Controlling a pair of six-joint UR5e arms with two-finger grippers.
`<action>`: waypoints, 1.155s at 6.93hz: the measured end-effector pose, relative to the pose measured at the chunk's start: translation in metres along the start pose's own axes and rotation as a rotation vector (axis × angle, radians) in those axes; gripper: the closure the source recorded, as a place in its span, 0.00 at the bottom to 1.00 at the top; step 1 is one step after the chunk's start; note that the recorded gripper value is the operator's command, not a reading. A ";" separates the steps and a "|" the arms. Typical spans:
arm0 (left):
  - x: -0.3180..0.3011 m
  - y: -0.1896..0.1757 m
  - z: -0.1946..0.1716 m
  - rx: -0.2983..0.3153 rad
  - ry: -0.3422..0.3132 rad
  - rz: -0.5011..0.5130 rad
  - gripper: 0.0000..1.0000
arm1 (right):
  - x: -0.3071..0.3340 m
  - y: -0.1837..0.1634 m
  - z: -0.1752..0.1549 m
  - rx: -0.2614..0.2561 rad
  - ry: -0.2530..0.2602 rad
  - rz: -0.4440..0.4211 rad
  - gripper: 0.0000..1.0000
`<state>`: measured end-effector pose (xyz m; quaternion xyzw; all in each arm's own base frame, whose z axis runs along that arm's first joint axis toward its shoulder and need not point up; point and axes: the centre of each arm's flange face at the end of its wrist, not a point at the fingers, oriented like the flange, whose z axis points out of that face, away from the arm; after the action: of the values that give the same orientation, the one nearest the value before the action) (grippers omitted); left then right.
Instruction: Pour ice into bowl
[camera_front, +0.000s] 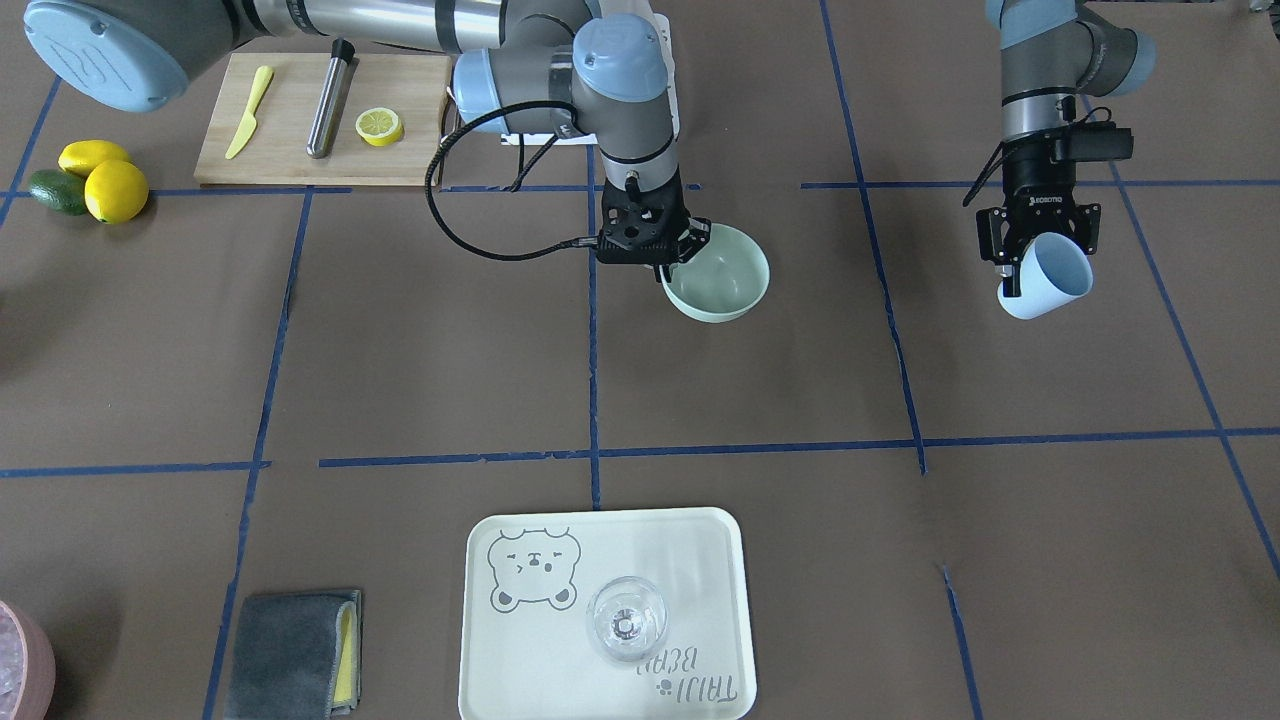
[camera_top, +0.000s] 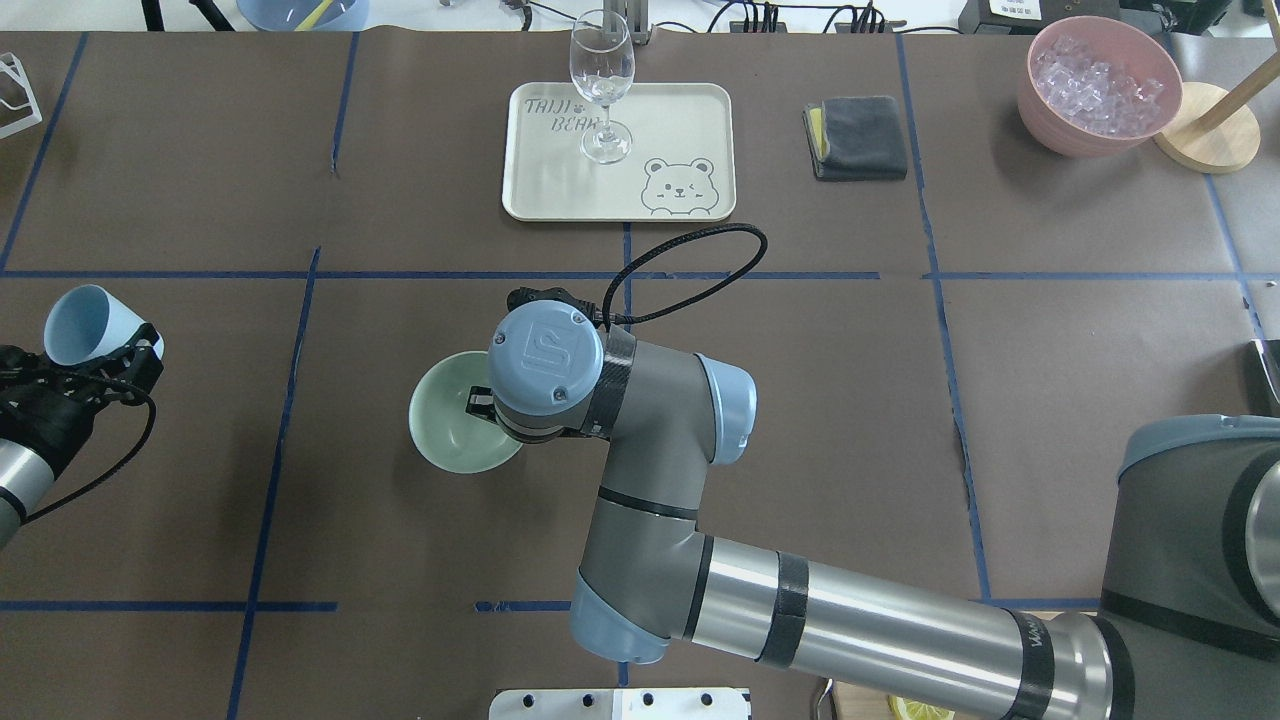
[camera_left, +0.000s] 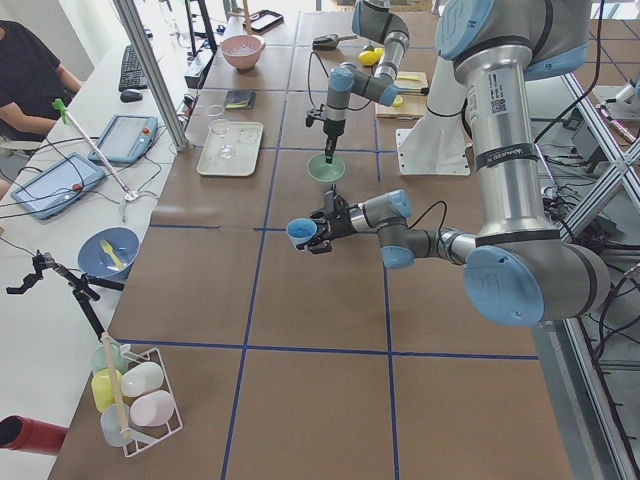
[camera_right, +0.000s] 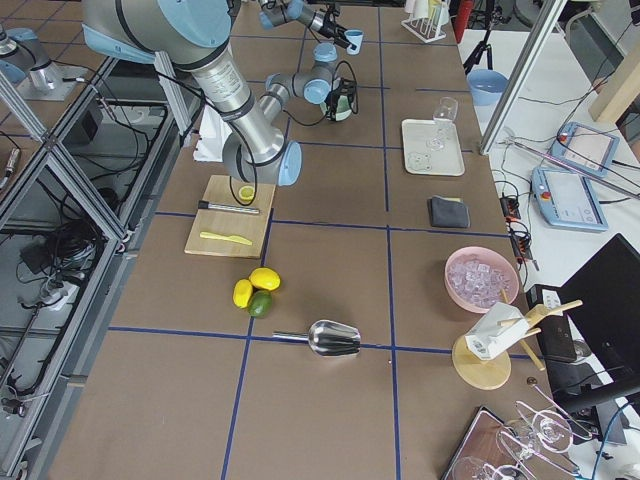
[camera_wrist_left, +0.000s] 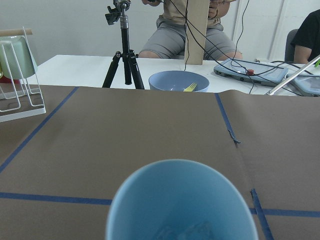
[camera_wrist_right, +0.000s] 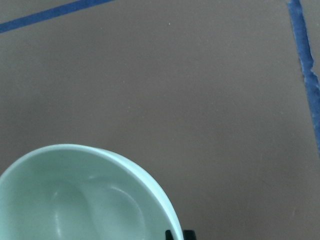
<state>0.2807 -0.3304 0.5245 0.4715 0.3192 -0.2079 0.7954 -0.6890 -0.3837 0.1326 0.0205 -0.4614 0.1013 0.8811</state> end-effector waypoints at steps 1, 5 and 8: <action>0.005 -0.005 0.002 0.010 0.004 0.061 1.00 | -0.001 0.000 0.002 0.003 -0.011 -0.002 0.00; 0.046 -0.017 0.010 0.062 -0.001 0.271 1.00 | 0.007 -0.042 -0.057 -0.015 -0.120 0.024 0.00; 0.162 -0.020 0.010 0.003 -0.058 0.413 1.00 | 0.091 -0.071 -0.114 -0.013 -0.124 0.026 0.00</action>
<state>0.3863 -0.3532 0.4018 0.5220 0.1925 -0.0546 0.8291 -0.5323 -0.4237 0.1459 0.0150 -0.5161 0.1083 0.8496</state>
